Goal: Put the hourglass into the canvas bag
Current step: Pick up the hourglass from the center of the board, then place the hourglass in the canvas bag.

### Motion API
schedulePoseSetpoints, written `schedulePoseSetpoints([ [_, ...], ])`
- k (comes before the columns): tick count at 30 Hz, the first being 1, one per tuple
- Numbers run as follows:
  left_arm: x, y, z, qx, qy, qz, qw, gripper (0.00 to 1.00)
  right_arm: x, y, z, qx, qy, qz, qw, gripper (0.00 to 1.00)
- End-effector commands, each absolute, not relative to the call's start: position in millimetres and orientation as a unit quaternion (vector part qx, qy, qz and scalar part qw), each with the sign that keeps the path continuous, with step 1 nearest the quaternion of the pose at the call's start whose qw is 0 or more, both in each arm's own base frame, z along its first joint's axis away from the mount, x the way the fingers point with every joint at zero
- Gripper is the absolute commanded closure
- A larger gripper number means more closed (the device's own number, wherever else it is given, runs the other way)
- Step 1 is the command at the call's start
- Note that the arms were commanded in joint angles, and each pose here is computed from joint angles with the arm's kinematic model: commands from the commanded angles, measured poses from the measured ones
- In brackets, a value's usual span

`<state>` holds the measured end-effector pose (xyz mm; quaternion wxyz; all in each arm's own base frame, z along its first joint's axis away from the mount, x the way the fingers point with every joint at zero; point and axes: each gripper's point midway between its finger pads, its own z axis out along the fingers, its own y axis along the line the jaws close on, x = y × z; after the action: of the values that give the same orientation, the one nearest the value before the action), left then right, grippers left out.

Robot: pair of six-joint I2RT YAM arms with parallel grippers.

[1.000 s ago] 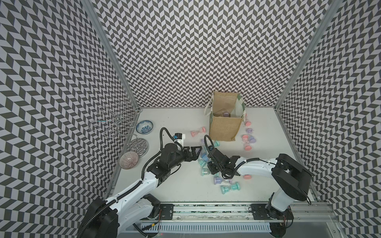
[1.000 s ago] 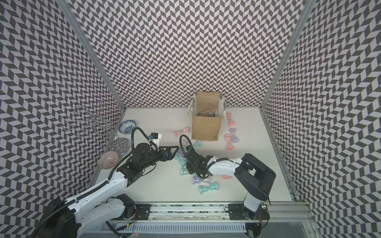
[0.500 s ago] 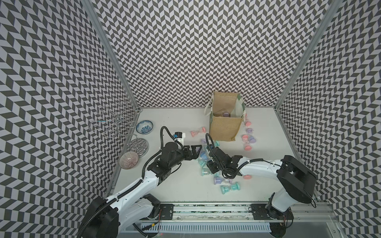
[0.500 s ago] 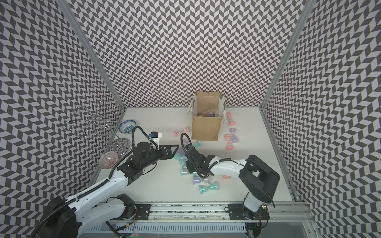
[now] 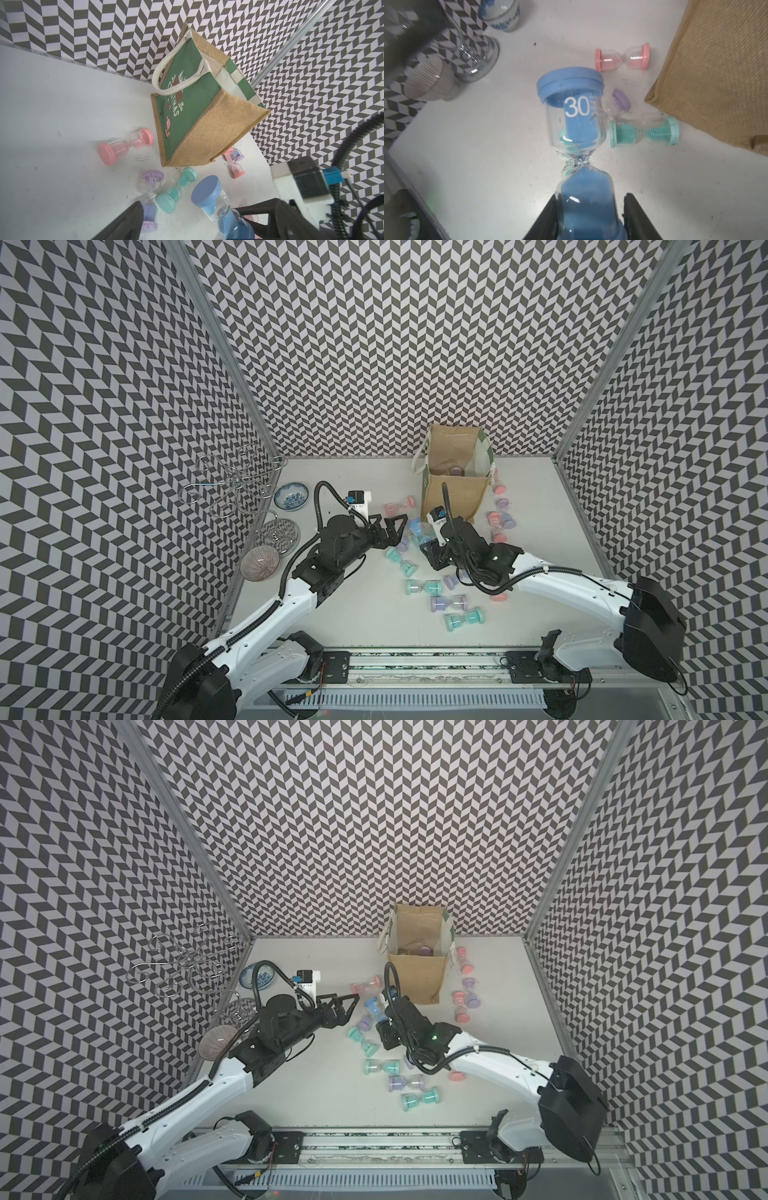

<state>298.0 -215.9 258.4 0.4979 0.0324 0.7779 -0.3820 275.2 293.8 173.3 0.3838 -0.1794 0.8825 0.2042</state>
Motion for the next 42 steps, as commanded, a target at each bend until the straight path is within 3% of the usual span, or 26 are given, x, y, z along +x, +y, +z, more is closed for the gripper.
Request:
schedulePoseSetpoints([
  [1, 295.6, -213.0, 282.8, 0.041, 0.765, -0.378, 0.520, 0.01, 290.5, 287.6, 228.4, -0.146, 0.853, 0.227, 0.447, 0.81],
  [13, 306.2, -227.4, 305.2, 0.057, 0.755, -0.392, 0.523, 0.01, 365.0, 232.1, 323.8, -0.068, 0.810, 0.198, 0.547, 0.81],
  [17, 315.2, -236.9, 304.1, 0.064, 0.755, -0.396, 0.519, 0.01, 399.7, 214.8, 332.0, -0.050, 0.812, 0.177, 0.553, 0.81],
  [32, 342.0, -263.2, 277.8, 0.078, 0.767, -0.399, 0.497, 0.01, 503.3, 191.4, 287.5, -0.025, 0.848, 0.120, 0.515, 0.78],
  [42, 346.2, -270.7, 260.0, 0.092, 0.778, -0.388, 0.485, 0.01, 539.5, 209.4, 233.6, -0.054, 0.879, 0.103, 0.462, 0.74],
])
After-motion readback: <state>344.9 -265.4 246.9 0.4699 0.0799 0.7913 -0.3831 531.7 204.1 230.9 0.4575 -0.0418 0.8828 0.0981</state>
